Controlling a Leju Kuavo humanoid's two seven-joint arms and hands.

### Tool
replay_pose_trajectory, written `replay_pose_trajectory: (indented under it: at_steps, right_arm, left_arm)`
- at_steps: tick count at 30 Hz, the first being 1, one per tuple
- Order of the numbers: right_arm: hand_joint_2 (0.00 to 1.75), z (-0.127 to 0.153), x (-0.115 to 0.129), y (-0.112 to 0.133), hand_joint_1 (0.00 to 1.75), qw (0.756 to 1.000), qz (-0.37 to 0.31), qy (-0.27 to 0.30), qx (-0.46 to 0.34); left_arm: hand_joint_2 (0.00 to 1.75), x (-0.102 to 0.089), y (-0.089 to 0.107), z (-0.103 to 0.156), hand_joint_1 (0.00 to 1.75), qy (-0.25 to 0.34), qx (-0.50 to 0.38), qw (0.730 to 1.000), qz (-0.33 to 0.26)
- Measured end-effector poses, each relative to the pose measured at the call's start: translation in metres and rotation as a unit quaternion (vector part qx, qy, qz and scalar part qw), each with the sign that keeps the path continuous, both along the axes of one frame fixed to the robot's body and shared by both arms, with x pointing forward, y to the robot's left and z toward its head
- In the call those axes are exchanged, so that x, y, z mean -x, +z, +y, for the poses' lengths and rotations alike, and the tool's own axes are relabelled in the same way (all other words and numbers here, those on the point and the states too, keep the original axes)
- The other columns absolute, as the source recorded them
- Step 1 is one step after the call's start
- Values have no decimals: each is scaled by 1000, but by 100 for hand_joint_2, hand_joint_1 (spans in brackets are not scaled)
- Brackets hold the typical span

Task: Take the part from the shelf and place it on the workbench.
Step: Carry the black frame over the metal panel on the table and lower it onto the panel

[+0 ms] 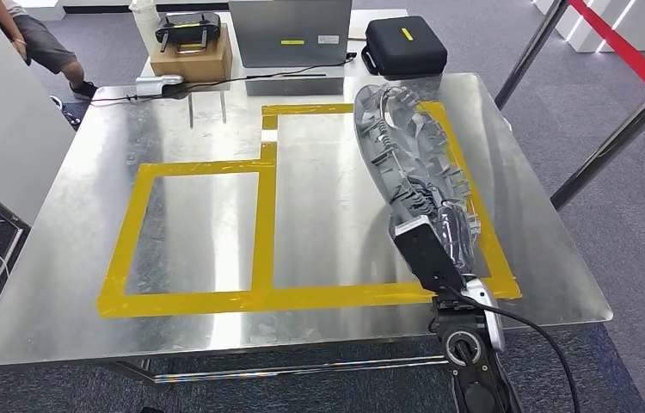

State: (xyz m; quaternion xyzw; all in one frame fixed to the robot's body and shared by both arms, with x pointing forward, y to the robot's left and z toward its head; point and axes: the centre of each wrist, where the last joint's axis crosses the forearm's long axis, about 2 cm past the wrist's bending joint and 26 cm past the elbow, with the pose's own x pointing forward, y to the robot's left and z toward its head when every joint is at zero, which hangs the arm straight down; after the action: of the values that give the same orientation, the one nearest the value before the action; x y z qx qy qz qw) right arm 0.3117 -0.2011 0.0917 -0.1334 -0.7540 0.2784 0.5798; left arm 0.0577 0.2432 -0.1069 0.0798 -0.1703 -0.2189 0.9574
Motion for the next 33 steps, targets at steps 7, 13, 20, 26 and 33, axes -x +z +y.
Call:
replay_pose_trajectory:
  at_steps: [7, 13, 20, 26, 33]
  right_arm:
    - [175, 34, 4, -23, 175, 995, 53, 58, 55]
    - [131, 49, 3, -27, 131, 992, 68, 86, 63]
    - [0, 59, 4, -32, 0, 989, 73, 110, 70]
    - [0, 58, 6, -39, 0, 992, 64, 95, 56]
    - [0, 39, 19, -39, 0, 999, -26, 11, -14]
  left_arm:
    - [175, -1, 0, 0, 0, -4, -8, 1000, -11]
    - [175, -1, 0, 1, 0, -2, -13, 1000, -17]
    - [44, 0, 0, 1, 0, 0, -21, 999, -25]
    - [0, 0, 0, 2, 0, -2, -27, 999, -40]
    - [0, 1, 0, 2, 0, 24, -23, 998, -61]
